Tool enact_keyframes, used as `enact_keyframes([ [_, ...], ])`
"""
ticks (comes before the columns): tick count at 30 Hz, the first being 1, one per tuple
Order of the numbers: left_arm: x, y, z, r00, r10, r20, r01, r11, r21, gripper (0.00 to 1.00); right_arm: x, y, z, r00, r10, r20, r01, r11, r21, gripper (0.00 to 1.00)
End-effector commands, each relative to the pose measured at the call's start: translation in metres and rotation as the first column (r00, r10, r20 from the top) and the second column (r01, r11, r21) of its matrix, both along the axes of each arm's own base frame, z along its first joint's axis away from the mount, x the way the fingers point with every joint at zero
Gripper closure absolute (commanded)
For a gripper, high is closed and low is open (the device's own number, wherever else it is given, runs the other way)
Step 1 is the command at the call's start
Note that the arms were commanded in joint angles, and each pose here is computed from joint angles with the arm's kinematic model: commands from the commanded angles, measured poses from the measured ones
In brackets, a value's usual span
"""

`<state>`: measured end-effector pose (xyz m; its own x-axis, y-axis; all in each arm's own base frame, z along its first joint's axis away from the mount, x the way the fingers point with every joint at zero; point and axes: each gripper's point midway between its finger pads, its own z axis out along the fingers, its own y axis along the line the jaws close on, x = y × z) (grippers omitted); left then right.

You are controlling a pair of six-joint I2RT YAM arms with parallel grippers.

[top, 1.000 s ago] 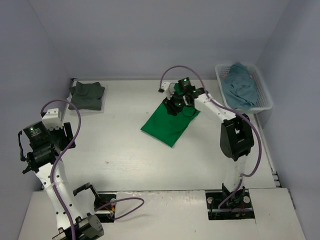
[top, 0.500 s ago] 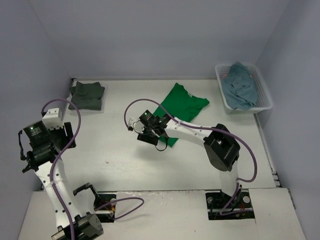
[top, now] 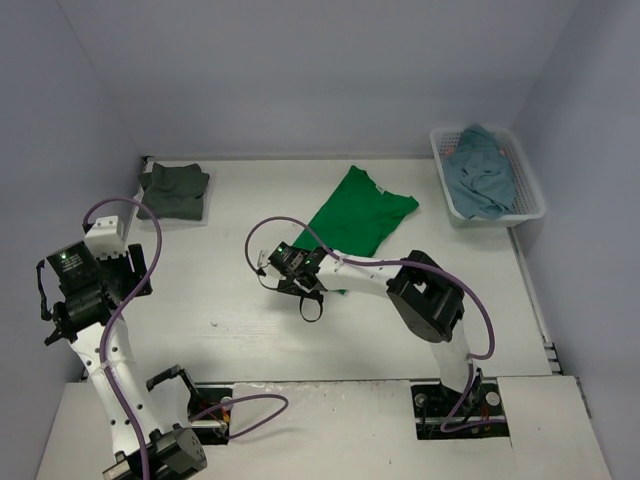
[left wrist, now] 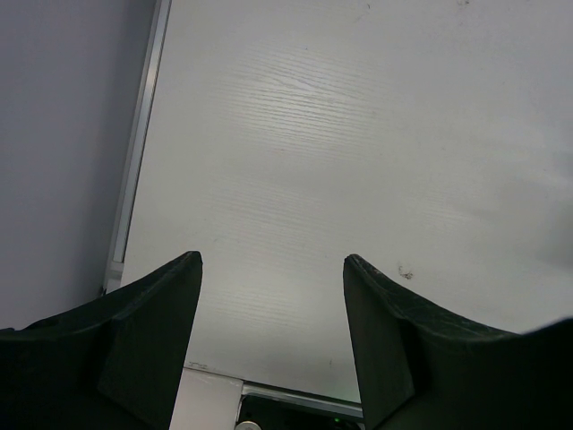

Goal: Fold and stack the t-shirts
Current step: Fold the tshirt

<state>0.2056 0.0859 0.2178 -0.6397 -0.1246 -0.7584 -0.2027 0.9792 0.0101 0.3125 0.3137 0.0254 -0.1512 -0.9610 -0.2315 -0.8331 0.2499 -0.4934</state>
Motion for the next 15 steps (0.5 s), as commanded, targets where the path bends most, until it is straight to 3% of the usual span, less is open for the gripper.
enact_keyframes([
  [1, 0.007, 0.004, 0.015, 0.999, -0.002, 0.054, 0.0, 1.0, 0.022, 0.41, 0.001, -0.002, 0.0, 0.999, -0.029, 0.018, 0.029, 1.0, 0.0, 0.39],
  [15, 0.007, 0.003, 0.015, 0.999, -0.006, 0.051, 0.005, 1.0, 0.019, 0.41, -0.002, -0.033, -0.044, 0.999, -0.047, 0.006, 0.047, 0.989, -0.137, 0.38],
])
